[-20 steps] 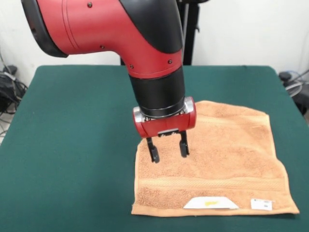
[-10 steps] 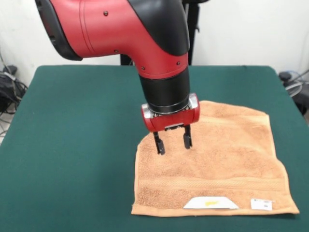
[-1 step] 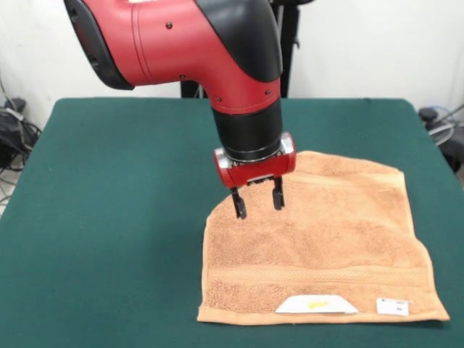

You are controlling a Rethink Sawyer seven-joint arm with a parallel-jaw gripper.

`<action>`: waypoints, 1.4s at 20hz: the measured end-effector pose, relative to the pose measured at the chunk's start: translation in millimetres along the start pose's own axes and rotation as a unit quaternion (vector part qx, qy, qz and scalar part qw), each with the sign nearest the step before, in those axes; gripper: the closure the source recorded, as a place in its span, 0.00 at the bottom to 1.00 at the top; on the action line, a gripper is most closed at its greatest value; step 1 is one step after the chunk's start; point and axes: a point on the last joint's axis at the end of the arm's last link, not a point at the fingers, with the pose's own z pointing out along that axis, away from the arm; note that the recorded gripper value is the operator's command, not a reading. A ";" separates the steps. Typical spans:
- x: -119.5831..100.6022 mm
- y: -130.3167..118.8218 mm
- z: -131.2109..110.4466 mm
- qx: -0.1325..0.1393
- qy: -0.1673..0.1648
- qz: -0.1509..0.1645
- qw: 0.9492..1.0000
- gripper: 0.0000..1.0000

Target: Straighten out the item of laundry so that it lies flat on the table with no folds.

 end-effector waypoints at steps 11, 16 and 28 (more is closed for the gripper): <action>27.7 -19.4 8.6 0.010 0.001 0.017 1.000 0.00; 27.2 -22.8 8.8 0.015 -0.007 0.019 1.000 0.00; 38.0 -35.9 12.1 0.035 -0.008 0.024 0.999 0.00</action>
